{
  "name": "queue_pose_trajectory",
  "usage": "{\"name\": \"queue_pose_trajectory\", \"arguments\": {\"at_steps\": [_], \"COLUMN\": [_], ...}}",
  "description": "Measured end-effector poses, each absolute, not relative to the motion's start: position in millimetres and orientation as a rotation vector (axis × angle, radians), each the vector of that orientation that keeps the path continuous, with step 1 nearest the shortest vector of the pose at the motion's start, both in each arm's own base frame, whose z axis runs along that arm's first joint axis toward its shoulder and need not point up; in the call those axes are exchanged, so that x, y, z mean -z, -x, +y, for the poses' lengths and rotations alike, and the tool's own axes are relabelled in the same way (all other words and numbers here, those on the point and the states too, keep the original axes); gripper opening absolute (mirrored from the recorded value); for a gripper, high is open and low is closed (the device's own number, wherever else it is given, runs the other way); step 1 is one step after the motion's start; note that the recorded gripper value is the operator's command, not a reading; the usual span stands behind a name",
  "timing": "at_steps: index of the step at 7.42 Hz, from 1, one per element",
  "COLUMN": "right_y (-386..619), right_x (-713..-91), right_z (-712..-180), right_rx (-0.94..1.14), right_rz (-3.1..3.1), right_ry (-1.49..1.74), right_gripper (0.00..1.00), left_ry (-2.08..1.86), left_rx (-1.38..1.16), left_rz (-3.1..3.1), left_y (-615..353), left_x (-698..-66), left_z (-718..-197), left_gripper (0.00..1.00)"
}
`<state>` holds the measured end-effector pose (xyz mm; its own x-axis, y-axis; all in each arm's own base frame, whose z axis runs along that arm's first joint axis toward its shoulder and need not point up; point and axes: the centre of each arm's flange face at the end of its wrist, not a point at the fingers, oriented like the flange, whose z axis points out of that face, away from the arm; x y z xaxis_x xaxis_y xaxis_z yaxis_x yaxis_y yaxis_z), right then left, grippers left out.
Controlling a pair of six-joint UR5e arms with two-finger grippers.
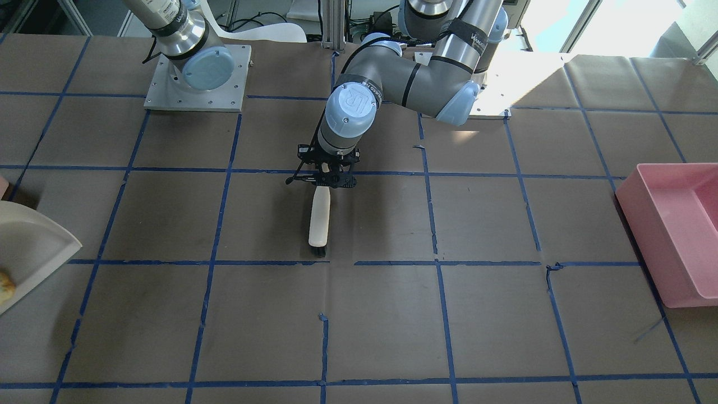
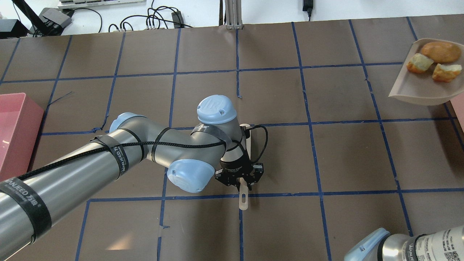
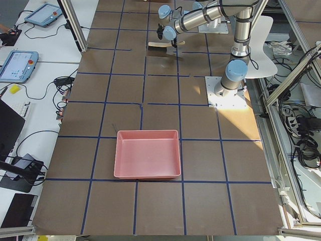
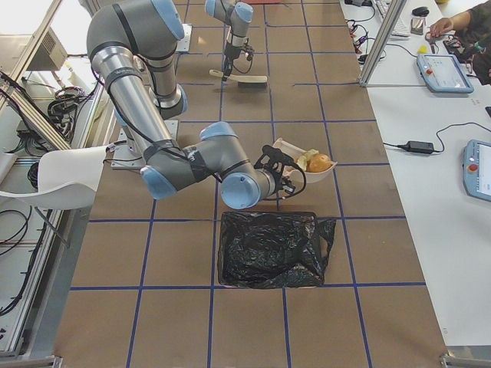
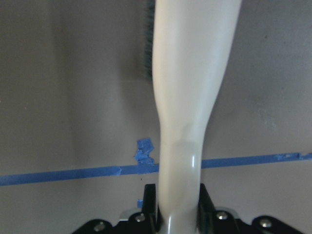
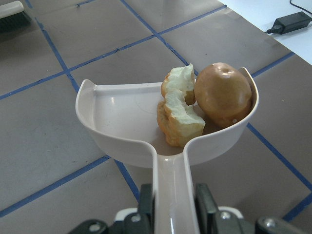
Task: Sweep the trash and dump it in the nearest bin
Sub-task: 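Lift the loaded dustpan with the right gripper while the left lowers the brush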
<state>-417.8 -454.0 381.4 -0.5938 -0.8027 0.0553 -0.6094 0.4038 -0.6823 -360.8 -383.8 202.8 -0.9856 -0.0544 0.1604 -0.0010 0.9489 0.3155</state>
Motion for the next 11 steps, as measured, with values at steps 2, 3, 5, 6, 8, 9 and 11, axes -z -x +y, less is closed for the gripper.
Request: {"name": "queue_pose_trajectory", "arguments": {"at_steps": [2,3,5,6,8,9,11], "right_y": [456.8,478.1,516.4,533.4,560.7,572.5,585.5], "right_x": [-402.2,-406.8,-408.1,-408.9,-419.3,-427.1,-444.2], "right_z": [-402.7,-368.2,-297.1,-259.5,-192.7,-164.9,-138.3], "right_rx": [1.022,1.049,1.111,1.139,1.176,1.183,1.16], "right_rz": [2.457,2.487,2.54,2.568,2.639,2.675,2.734], "right_ry": [1.161,1.108,0.978,0.905,0.778,0.722,0.631], "right_gripper": [0.0,0.0,0.0,0.0,0.0,0.0,0.0], "left_ry": [-0.036,-0.015,0.061,0.085,0.103,0.087,0.021], "left_rx": [0.467,0.452,0.412,0.394,0.319,0.262,0.218], "left_rz": [-2.937,-2.936,-2.927,-2.924,-2.944,-2.972,-2.996], "left_y": [360.6,361.5,363.5,364.4,364.4,357.1,335.6], "left_x": [-203.2,-205.1,-210.9,-213.8,-228.9,-243.4,-293.8], "left_z": [-384.8,-387.2,-392.5,-395.4,-412.8,-431.2,-471.5], "left_gripper": [1.0,1.0,1.0,1.0,1.0,1.0,1.0]}}
